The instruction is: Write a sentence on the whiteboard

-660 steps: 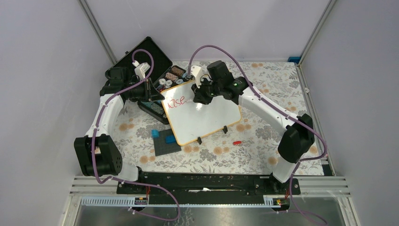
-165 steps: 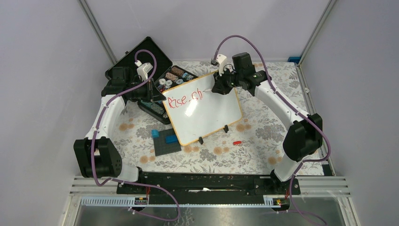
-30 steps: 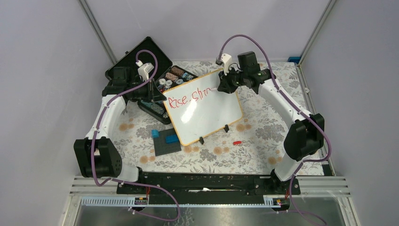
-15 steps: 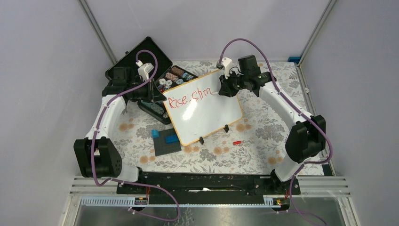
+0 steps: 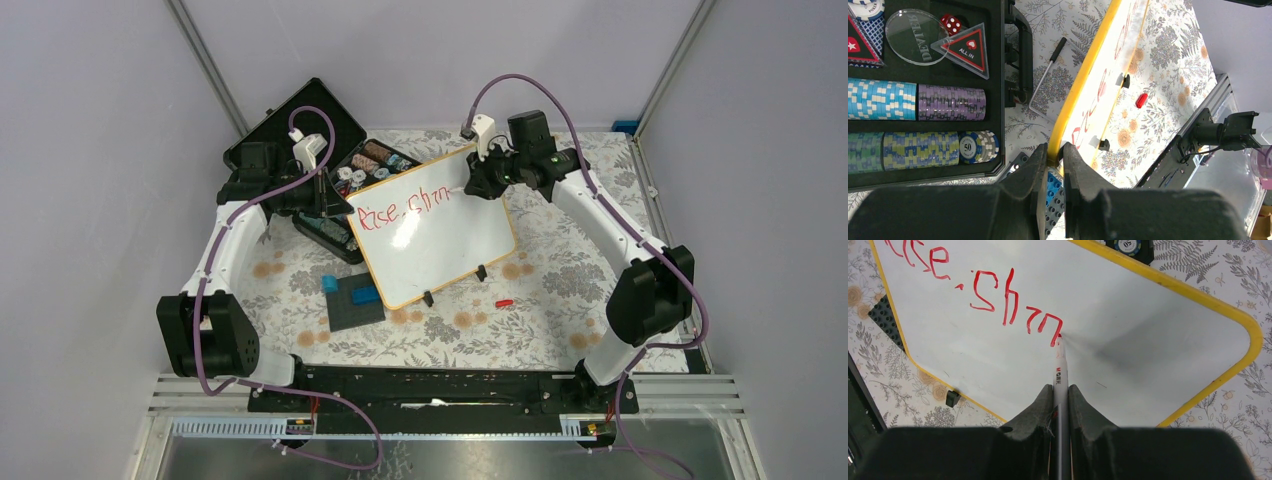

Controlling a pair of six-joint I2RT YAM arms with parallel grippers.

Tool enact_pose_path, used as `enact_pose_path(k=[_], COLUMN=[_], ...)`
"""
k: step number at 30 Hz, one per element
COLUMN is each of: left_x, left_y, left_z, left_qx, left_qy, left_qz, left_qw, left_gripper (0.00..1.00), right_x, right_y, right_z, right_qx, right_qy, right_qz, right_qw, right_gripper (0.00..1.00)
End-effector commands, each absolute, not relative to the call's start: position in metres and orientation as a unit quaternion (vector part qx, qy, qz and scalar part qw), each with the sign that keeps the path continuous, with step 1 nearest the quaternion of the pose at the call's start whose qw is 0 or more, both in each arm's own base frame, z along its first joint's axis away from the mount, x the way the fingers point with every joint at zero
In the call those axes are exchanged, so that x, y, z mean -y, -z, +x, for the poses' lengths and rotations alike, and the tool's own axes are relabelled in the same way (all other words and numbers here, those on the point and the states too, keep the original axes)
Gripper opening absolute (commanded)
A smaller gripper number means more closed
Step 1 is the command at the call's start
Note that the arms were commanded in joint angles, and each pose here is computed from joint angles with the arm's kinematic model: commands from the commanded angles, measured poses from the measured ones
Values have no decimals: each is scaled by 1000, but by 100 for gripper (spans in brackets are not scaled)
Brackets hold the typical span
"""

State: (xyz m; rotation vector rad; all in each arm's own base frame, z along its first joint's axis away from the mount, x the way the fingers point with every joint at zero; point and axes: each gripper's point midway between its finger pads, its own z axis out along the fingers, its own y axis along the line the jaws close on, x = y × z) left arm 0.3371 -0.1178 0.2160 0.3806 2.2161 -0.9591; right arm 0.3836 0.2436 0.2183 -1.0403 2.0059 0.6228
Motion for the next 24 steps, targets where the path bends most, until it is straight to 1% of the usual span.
enact_pose_path(k=[1, 12, 18, 24], left_x=[118, 118, 118, 119], left_y=[-223, -220, -220, -220], left_z=[343, 343, 344, 344], left_qx=[-846, -848, -848, -848], left_qy=[351, 350, 349, 351], left_qz=[171, 170, 169, 169], left_qw=[363, 360, 360, 359], left_gripper=[0, 0, 0, 0], right_x=[-242, -232, -220, -221], right_y=[-237, -225, -230, -234], right_z=[396, 408, 414, 418], right_qx=[-779, -790, -791, -788], right_qy=[-235, -216, -206, -211], right_qz=[-406, -401, -394, -393], right_qw=[416, 411, 420, 424], right_gripper=[0, 0, 0, 0])
